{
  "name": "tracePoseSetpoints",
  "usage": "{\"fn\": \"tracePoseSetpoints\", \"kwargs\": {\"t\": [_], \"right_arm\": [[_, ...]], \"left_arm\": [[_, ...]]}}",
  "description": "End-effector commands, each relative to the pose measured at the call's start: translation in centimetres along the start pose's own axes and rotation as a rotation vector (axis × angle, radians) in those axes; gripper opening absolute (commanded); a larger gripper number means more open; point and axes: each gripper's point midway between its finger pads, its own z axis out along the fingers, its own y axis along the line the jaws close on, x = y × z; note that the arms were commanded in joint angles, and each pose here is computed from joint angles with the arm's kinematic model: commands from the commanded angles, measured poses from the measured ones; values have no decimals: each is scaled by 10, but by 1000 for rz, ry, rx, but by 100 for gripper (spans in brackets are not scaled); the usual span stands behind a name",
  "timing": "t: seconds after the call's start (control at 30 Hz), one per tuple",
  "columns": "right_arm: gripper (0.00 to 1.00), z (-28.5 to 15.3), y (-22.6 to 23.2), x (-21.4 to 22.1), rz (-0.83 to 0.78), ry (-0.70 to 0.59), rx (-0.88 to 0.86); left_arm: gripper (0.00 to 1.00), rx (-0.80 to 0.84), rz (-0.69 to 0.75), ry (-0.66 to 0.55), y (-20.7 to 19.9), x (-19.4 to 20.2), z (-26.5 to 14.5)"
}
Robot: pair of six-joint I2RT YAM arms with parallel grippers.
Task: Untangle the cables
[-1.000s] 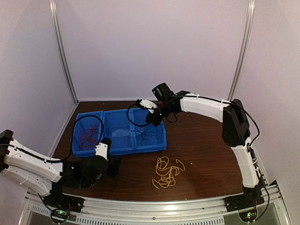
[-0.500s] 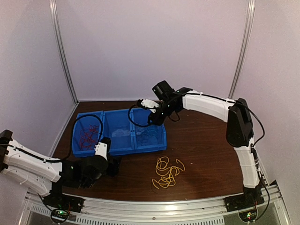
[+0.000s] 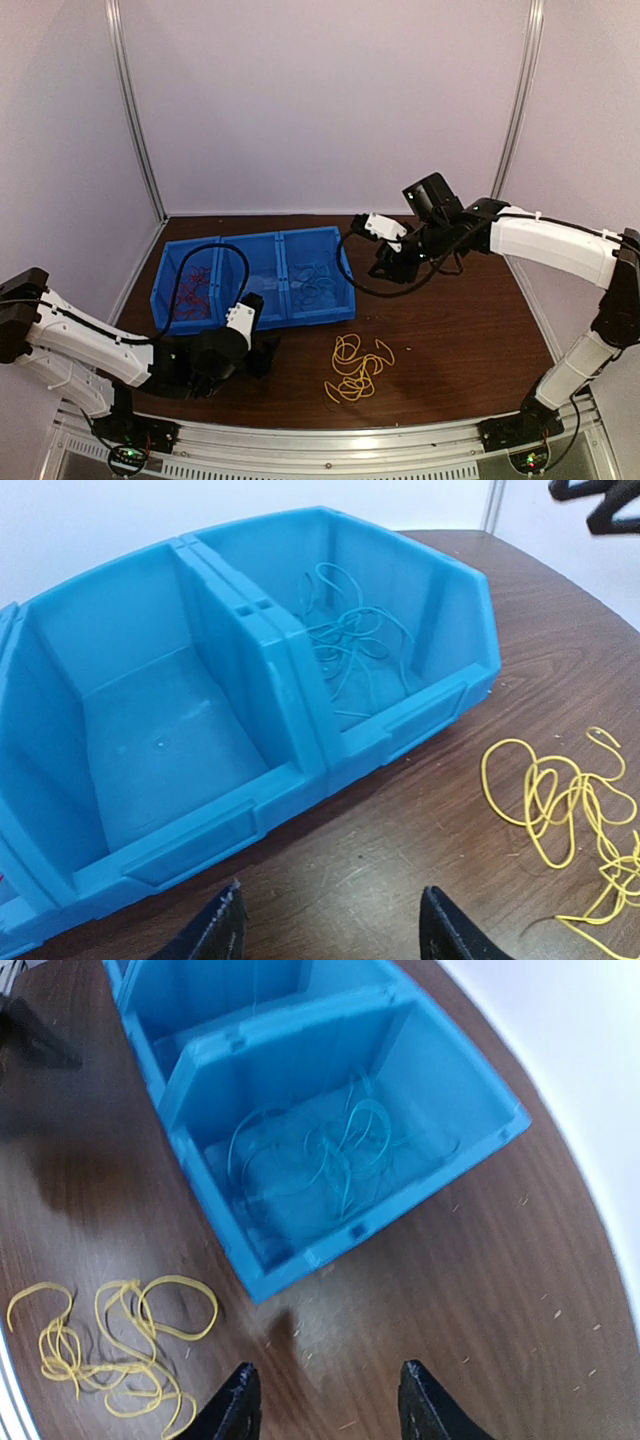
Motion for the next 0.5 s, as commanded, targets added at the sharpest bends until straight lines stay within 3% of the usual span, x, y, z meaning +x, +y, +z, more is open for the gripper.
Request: {"fn": "tracePoseSetpoints", "kwargs": {"t": [0.0, 0.23, 0.47], "right_arm": [[49, -8, 34, 54, 5, -20, -150], [57, -6, 73, 114, 18, 17, -250], [57, 11, 96, 134, 40, 31, -366]], "left_arm": [[60, 187, -10, -58, -45, -22, 3], [60, 253, 18, -13, -71, -9, 18], [59, 266, 0, -2, -76, -9, 20]]}}
